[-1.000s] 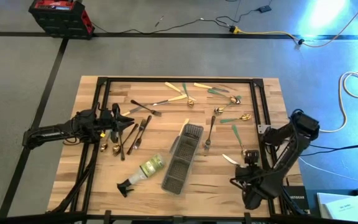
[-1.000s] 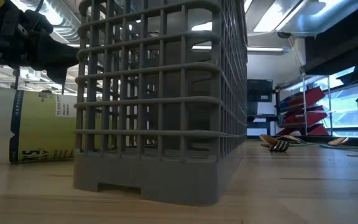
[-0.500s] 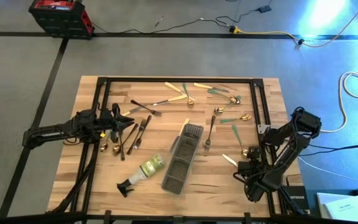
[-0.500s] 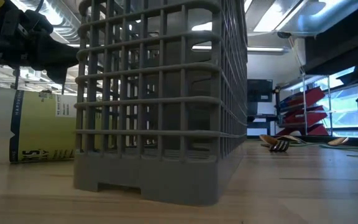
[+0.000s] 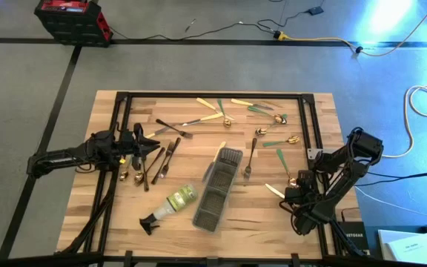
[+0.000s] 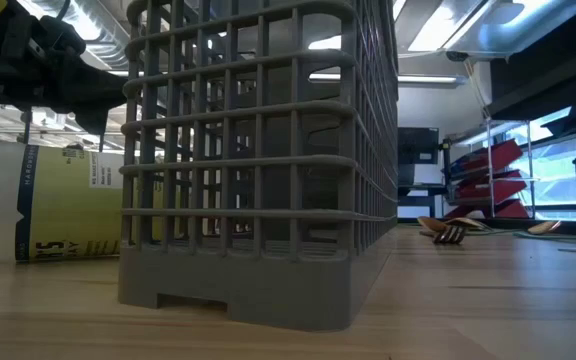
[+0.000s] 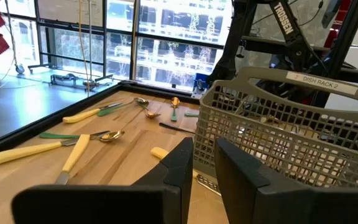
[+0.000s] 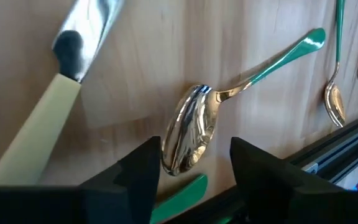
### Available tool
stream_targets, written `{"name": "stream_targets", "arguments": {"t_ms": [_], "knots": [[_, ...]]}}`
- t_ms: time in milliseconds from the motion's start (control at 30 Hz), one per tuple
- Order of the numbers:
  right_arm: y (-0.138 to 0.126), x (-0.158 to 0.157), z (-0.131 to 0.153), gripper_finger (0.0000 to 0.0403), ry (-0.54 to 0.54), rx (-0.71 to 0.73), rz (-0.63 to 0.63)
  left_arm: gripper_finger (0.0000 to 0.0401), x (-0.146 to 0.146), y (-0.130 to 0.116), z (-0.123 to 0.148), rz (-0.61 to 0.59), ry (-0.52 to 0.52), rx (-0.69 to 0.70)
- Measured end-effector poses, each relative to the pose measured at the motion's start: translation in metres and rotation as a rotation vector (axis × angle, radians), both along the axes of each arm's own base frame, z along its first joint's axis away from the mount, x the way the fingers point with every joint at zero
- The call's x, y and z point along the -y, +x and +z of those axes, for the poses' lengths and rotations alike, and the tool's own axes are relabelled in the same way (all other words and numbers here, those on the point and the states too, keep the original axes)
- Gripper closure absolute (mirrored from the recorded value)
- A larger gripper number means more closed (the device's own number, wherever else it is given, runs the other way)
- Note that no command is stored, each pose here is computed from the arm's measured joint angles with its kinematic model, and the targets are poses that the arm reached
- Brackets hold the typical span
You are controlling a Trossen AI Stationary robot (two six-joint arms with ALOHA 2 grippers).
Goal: Sort silverware
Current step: Put the spoon into the silverware basket
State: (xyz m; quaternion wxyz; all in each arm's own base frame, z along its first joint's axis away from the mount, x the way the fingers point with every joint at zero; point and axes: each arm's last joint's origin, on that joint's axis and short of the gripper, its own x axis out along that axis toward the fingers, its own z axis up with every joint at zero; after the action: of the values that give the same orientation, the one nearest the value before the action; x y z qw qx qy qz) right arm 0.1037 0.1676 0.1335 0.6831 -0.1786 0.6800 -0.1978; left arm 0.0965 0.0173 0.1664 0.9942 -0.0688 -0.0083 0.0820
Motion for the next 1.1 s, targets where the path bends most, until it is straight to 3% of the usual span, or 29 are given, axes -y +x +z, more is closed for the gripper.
{"name": "stream_targets", "arguments": {"t_ms": [167,633,733,900,1100], "knots": [[-0.001,0.002,-0.006,0.0261,0.008,0.015,0.004,0.035,0.0,0.0,0.0,0.0,0.0,0.0],[-0.004,0.007,-0.011,0.027,-0.002,0.007,0.0,0.035,0.0,0.0,0.0,0.0,0.0,0.0],[-0.004,0.007,-0.011,0.0298,0.007,-0.003,-0.002,0.035,0.0,0.0,0.0,0.0,0.0,0.0],[-0.004,0.006,-0.011,0.0382,0.016,-0.01,-0.001,0.035,0.0,0.0,0.0,0.0,0.0,0.0],[0.0,-0.003,0.005,0.0394,0.012,-0.034,-0.022,0.035,0.0,0.0,0.0,0.0,0.0,-0.001]]}}
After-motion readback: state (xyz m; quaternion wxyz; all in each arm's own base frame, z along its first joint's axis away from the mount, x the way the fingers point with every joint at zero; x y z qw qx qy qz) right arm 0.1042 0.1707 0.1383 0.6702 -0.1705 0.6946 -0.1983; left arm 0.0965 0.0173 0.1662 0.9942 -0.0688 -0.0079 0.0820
